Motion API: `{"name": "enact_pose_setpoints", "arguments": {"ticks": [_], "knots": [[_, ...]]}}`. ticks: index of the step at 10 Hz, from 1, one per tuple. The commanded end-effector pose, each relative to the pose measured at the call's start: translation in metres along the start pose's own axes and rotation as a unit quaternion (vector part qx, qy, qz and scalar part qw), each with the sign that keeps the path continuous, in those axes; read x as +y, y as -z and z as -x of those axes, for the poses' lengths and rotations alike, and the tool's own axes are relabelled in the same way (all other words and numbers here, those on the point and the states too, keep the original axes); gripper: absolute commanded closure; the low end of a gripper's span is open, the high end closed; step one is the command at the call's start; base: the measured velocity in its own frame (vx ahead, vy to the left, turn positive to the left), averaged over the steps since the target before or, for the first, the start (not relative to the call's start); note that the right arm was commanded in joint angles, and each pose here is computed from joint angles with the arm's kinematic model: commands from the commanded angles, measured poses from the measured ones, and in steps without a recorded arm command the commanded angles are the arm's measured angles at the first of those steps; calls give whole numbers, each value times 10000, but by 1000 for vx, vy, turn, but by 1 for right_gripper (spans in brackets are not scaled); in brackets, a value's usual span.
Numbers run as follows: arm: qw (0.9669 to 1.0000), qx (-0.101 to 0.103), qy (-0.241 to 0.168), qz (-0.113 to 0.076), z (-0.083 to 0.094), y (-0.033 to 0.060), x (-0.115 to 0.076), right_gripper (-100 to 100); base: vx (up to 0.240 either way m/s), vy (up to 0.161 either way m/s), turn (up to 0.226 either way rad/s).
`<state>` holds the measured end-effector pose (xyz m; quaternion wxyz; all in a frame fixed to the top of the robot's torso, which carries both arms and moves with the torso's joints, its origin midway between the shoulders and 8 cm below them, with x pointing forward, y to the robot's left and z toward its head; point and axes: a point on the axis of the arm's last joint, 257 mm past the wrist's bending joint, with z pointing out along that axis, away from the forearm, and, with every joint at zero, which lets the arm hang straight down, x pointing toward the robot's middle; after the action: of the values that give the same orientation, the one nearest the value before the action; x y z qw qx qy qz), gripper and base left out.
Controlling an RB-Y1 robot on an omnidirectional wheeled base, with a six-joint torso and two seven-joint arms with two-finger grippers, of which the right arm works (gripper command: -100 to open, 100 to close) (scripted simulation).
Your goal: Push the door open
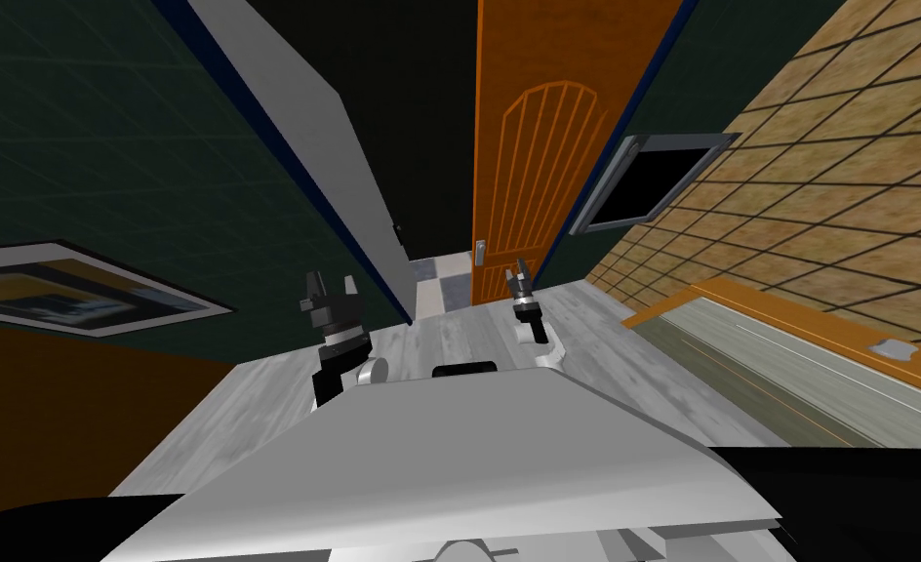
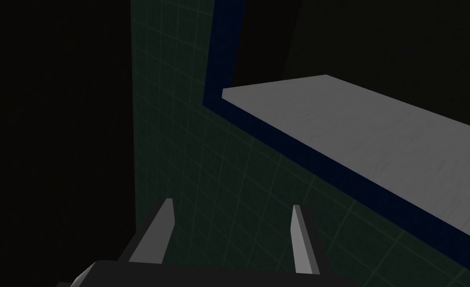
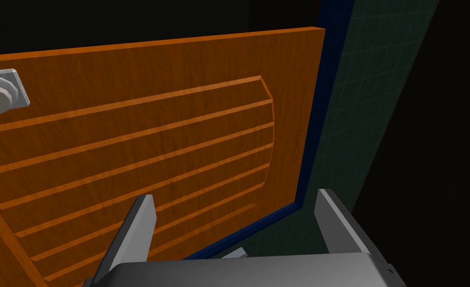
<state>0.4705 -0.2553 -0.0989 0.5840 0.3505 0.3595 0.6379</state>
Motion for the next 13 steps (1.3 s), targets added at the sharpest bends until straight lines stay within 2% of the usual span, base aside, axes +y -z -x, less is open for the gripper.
{"name": "enact_pose_setpoints", "arguments": {"ticks": [1, 2, 3, 4, 5, 6, 7, 8, 9, 10, 11, 13], "knots": [[10000, 13, -11, -84, 4, 0, -103, -100, 38, -8, 8], [9999, 64, -18, -159, -7, -44, -201, -100, 48, -16, 8], [9998, 53, -21, -214, 1, -25, -251, -100, 40, -13, 9], [9995, 98, -27, -309, -6, -62, -365, -100, 53, -15, 9], [9994, 92, -29, -344, 0, -48, -397, -100, 47, -12, 9], [9990, 140, -31, -413, -10, -94, -485, -100, 59, -18, 6], [9988, 128, -34, -474, 0, -70, -540, -100, 52, -12, 10], [9984, 175, -34, -535, -9, -118, -618, -100, 50, -10, 9], [9980, 162, -38, -604, 2, -90, -680, -100, 44, -10, 7], [9975, 204, -38, -680, -3, -131, -770, -100, 48, -13, 11], [9971, 194, -40, -733, 5, -108, -816, -100, 40, -12, 7], [9959, 275, -35, -864, -3, -196, -969, -100, 71, -13, 11]]}}
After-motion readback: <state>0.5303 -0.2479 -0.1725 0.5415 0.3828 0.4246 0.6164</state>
